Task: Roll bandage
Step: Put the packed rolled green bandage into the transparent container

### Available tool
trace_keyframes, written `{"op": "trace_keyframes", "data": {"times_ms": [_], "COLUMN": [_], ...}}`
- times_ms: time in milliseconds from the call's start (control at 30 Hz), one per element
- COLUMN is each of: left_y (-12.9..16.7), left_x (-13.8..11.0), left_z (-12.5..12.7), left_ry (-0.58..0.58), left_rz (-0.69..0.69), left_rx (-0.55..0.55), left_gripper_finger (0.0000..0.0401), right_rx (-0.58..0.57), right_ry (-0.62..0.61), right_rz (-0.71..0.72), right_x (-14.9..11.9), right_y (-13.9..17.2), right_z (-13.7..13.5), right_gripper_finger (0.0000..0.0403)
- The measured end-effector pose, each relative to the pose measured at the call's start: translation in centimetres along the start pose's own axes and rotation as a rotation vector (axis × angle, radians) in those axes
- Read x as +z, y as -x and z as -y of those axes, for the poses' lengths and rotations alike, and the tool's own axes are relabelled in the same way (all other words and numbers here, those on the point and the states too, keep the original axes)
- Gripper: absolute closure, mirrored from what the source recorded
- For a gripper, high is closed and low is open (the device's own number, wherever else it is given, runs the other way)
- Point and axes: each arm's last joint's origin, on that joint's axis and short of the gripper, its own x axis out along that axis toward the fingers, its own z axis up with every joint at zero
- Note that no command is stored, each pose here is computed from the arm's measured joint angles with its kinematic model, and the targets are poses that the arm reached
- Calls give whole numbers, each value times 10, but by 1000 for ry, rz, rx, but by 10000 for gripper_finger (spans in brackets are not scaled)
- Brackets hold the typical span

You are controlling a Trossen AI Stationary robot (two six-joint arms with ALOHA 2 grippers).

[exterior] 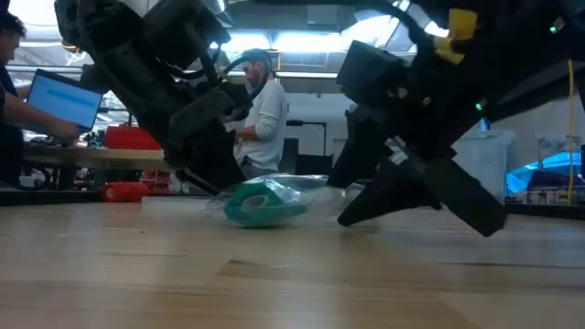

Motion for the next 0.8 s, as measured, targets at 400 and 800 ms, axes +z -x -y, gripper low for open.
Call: {"op": "trace_keyframes", "data": {"times_ms": [400,800], "left_y": [1,72], "left_x": [0,28], "left_z": [0,-9], "left_ry": [-36,-111], "left_rz": [-7,60], "left_rx": [2,82], "left_gripper_finger": [301,301], "right_rx": [40,-34], "right_ry": [-6,-193], "right_rz": [17,-31], "right_x": [3,5], "right_y": [7,93], "right_z": [-7,89], "right_gripper_finger": [386,390]}}
